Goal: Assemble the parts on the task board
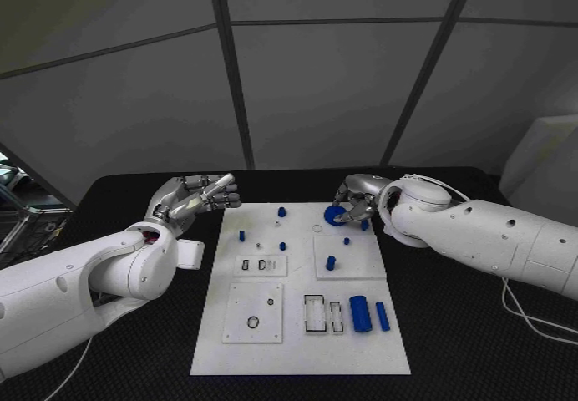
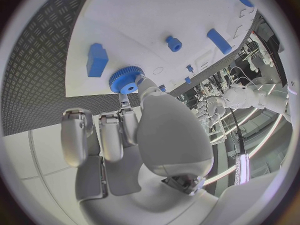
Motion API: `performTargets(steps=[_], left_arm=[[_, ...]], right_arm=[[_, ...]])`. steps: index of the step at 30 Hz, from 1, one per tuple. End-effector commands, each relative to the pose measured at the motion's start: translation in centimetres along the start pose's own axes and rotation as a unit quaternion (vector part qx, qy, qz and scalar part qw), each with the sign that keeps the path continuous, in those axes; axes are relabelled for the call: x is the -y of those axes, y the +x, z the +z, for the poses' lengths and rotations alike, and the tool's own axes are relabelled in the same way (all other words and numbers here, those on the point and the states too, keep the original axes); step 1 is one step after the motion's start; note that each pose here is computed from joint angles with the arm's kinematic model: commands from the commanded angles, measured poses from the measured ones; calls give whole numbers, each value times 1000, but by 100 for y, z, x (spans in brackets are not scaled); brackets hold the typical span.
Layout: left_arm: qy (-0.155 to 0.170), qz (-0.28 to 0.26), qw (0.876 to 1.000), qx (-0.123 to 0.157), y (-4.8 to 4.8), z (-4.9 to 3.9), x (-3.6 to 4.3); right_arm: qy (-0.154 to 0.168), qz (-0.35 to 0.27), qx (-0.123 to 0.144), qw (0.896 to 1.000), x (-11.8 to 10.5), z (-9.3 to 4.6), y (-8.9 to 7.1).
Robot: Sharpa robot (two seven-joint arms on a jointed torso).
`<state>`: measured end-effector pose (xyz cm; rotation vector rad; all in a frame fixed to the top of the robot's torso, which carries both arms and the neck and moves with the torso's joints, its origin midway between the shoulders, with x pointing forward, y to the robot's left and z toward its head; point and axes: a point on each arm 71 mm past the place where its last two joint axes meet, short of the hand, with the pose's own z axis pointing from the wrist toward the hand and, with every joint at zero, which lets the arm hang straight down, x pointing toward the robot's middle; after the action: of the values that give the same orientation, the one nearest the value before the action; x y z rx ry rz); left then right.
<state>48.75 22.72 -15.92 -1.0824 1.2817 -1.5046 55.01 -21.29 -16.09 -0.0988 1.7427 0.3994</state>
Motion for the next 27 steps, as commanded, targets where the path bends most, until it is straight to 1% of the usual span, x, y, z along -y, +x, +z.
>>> performTargets(steps=[1,5,17,24,27], left_arm=[[1,-2,1000,-7,11,5,11],[0,-2,1000,-7,11,4,11],[-2,-2,1000,-8,7,1,9],[-2,-2,1000,-7,3,-3,10],[-3,-2,1000,-8,5,-4,10]], right_arm=[[-4,-14,-5,1000,-3,-4,10],[-7,-20,4,1000,-19,-7,-1],[-42,-16,60,997,-190,-65,-77],[-62,-20,86,994,-366,-139,-114],[-81,-33,99,991,-532,-171,-121]])
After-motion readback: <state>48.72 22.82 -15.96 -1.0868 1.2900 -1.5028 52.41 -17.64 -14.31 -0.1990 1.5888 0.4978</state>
